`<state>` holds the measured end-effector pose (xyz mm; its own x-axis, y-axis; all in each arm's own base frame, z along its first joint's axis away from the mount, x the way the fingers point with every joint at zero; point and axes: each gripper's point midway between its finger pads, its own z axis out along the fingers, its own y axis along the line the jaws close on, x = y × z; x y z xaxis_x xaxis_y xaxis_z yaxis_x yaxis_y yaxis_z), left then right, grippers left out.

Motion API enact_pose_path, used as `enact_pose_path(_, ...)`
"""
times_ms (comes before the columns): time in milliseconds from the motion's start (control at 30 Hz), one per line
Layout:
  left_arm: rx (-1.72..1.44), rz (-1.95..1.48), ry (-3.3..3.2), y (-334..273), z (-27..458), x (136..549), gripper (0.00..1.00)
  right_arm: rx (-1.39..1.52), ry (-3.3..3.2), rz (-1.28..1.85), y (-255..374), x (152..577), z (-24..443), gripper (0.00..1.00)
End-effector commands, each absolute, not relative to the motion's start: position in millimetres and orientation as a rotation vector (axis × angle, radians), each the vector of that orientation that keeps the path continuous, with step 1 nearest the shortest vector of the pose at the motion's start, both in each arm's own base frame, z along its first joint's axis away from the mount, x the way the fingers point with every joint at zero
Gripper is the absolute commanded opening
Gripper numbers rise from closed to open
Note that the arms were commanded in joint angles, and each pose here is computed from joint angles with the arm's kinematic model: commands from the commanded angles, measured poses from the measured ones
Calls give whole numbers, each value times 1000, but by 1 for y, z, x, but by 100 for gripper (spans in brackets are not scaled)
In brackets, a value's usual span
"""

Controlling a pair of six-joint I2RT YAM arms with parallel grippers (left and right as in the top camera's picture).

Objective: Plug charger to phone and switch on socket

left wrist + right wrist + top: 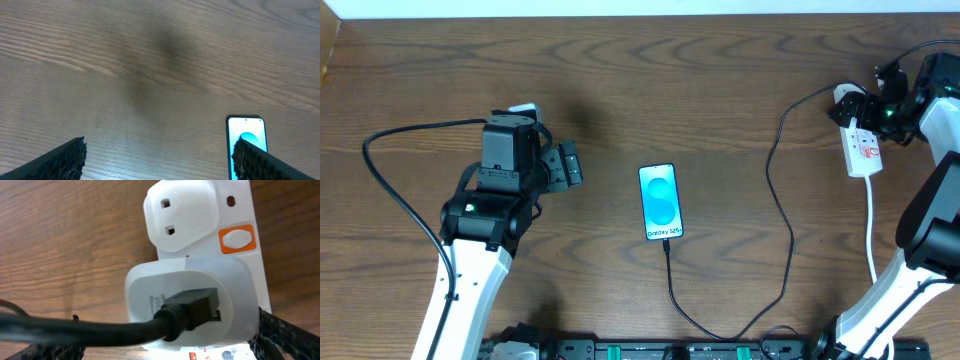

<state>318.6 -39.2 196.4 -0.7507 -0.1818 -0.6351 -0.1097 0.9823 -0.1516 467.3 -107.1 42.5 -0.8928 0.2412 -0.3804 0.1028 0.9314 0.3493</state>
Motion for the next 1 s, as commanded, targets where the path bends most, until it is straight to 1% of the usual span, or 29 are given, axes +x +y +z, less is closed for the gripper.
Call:
enact_pose_path(0, -196, -112, 2433, -36, 194, 317, 93, 251, 2701, 672, -62, 455, 28, 99)
enact_pose_path(833, -196, -113, 2433, -36, 194, 317, 93, 277, 2747, 702, -55, 437, 12, 99)
enact_pose_path(967, -196, -112, 2433, -36, 194, 317, 93, 365, 2770, 728, -54, 432, 11, 99)
